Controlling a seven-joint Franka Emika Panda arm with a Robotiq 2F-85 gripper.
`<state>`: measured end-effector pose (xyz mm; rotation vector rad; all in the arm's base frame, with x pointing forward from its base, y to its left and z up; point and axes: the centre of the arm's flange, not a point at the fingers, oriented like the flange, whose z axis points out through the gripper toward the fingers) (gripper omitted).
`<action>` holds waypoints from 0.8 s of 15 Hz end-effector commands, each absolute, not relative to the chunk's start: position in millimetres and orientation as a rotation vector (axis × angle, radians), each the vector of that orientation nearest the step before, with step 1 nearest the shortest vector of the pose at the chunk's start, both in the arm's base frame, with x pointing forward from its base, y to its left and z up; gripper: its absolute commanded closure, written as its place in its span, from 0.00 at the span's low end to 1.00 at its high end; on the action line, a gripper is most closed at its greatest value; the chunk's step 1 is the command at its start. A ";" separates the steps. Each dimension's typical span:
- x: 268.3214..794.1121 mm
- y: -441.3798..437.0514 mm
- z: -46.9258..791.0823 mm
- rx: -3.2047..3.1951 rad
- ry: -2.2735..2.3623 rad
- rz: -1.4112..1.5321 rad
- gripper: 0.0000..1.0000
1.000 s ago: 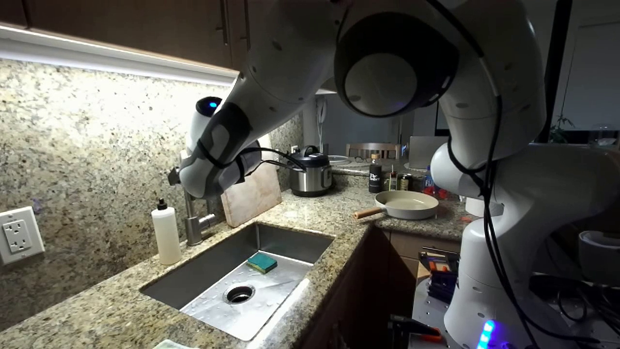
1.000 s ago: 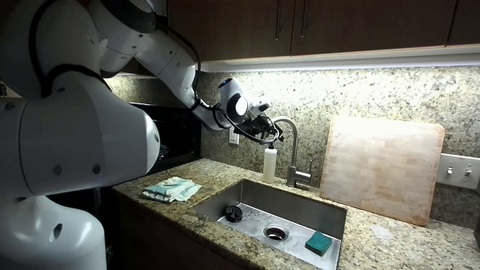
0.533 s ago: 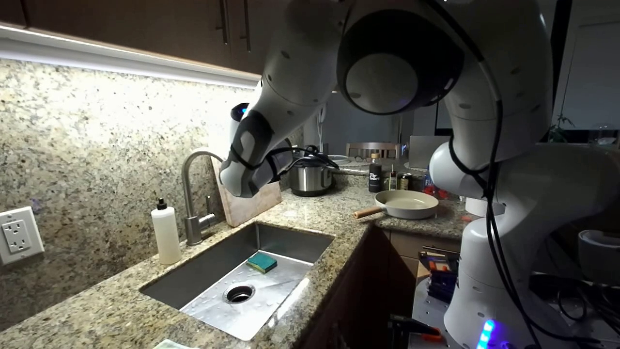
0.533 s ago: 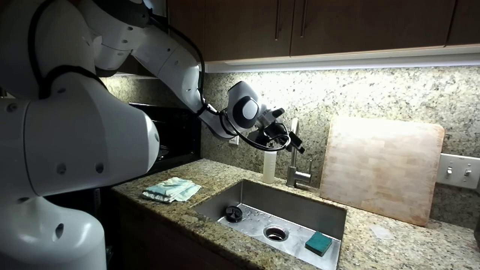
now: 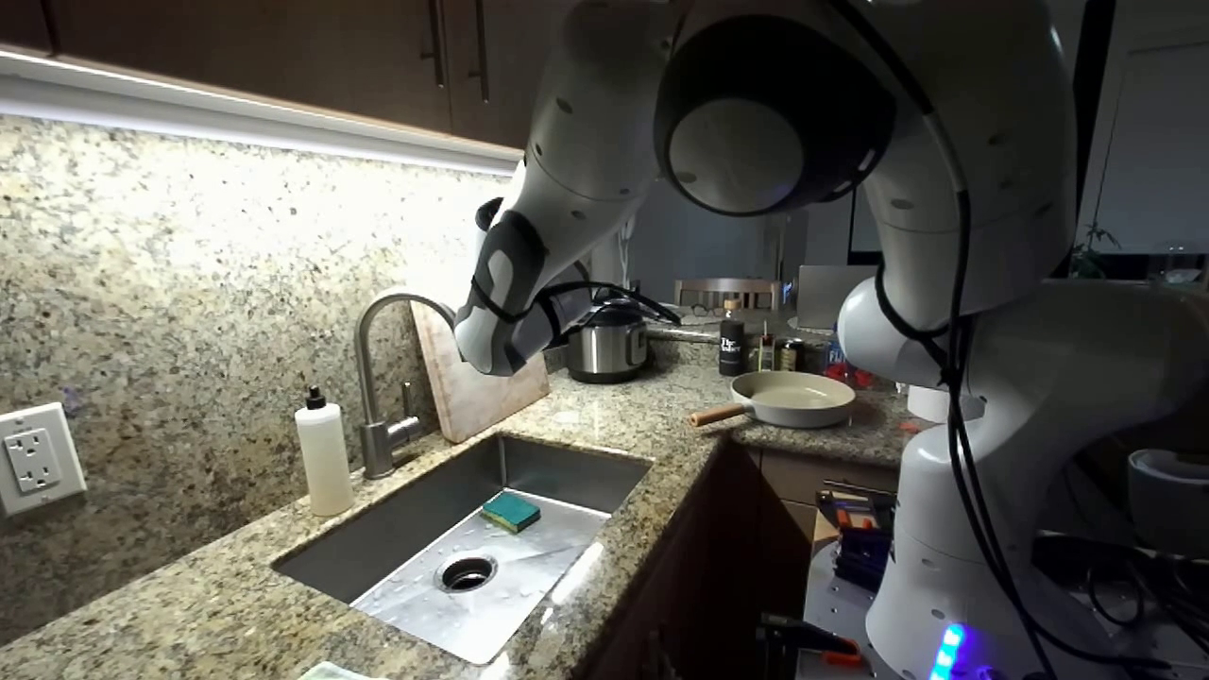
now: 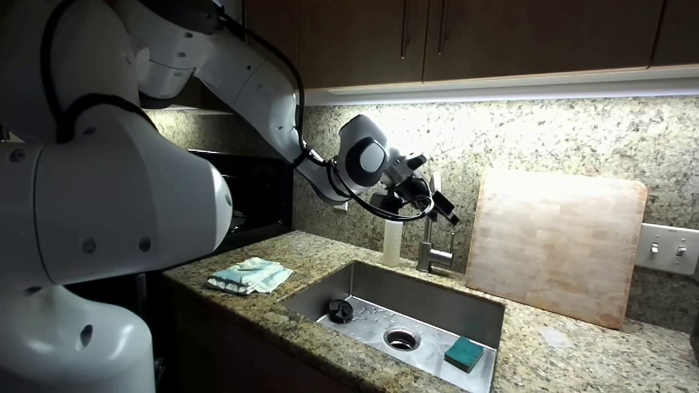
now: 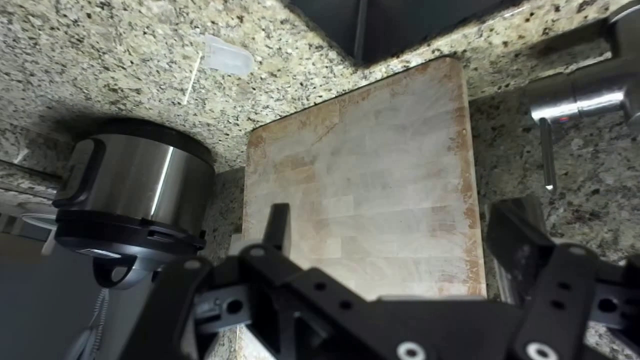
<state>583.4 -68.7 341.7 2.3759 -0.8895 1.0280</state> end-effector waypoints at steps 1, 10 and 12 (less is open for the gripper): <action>583.4 -68.7 341.7 2.376 -0.890 1.028 0.00; 583.4 -68.6 341.7 2.376 -0.889 1.028 0.00; 581.2 -71.3 343.5 2.407 -0.838 1.074 0.00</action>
